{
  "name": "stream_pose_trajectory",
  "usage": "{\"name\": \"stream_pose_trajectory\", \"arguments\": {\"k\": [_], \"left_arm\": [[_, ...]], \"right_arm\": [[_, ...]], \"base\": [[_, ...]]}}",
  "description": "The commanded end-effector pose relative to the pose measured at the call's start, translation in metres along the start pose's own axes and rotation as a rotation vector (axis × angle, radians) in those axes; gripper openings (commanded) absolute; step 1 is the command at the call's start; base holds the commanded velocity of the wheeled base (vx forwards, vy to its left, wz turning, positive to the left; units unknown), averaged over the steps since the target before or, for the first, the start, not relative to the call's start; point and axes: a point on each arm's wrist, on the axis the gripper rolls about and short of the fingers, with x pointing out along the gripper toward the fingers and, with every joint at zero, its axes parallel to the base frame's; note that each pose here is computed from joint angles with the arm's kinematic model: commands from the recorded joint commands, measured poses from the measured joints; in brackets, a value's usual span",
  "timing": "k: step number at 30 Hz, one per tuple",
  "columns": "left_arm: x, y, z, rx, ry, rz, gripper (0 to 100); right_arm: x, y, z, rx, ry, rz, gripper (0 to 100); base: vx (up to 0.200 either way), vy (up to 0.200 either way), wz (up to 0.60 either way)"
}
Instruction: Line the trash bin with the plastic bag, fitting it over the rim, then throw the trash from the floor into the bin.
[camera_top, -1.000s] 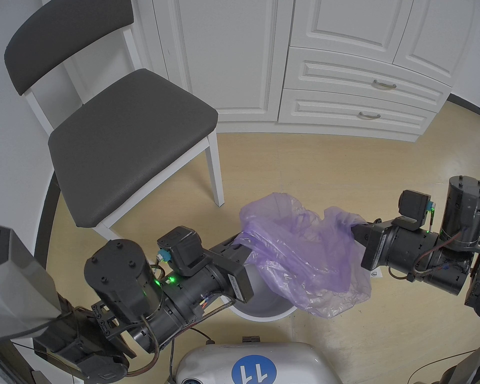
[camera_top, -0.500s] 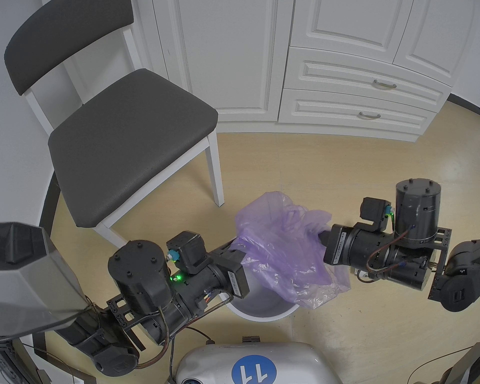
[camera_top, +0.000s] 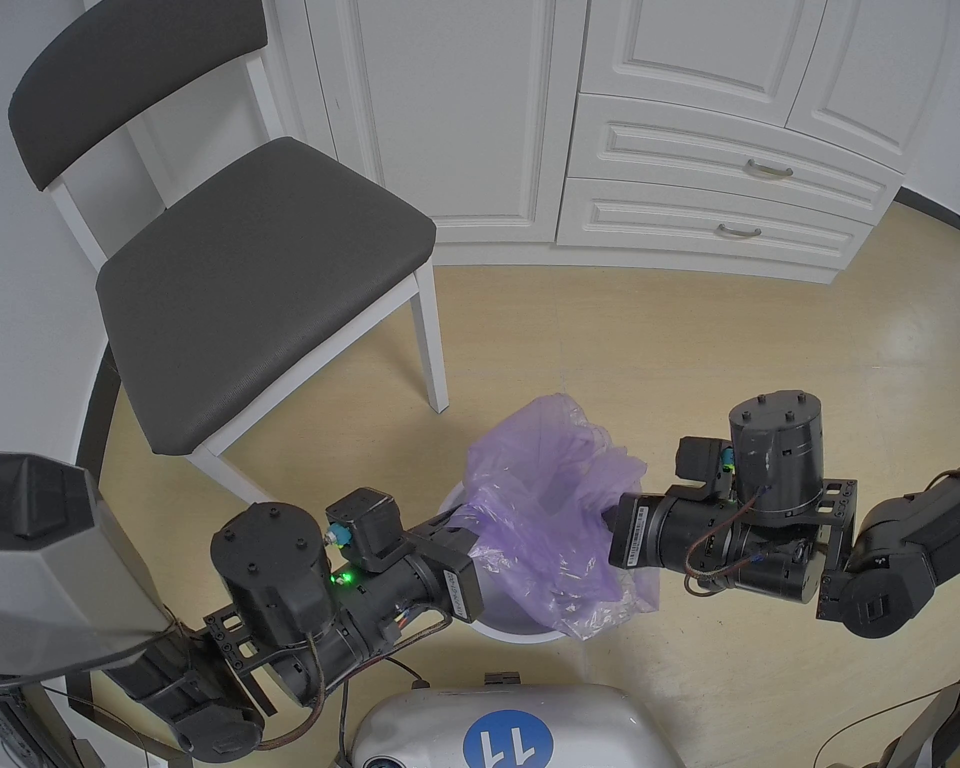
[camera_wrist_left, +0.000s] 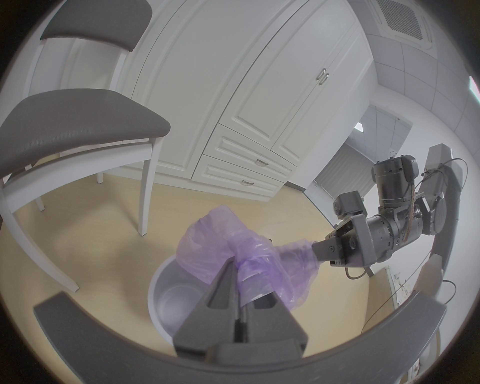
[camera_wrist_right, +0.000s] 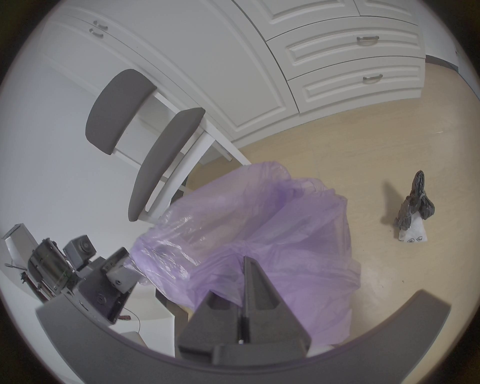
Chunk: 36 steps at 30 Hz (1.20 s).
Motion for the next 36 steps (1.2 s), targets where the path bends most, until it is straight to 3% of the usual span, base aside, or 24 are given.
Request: {"name": "stream_pose_trajectory", "arguments": {"k": [1, 13, 20, 26, 36], "left_arm": [[-0.017, -0.004, 0.015, 0.014, -0.03, -0.018, 0], [-0.024, -0.01, 0.014, 0.018, -0.023, -0.043, 0], [-0.026, -0.014, 0.01, 0.021, -0.005, -0.059, 0], [-0.017, -0.009, -0.005, 0.013, 0.055, -0.082, 0], [0.012, 0.016, -0.031, -0.039, 0.09, -0.003, 0]], "right_arm": [[-0.01, 0.011, 0.002, -0.007, 0.022, 0.023, 0], [-0.022, 0.02, 0.001, -0.021, 0.059, 0.032, 0], [-0.028, 0.024, -0.001, -0.037, 0.133, 0.012, 0], [-0.022, 0.022, -0.007, -0.043, 0.161, -0.01, 0], [0.016, -0.001, -0.02, -0.019, 0.233, -0.094, 0]], "base": [[0.0, 0.0, 0.0], [0.0, 0.0, 0.0], [0.0, 0.0, 0.0], [0.0, 0.0, 0.0], [0.0, 0.0, 0.0]]}}
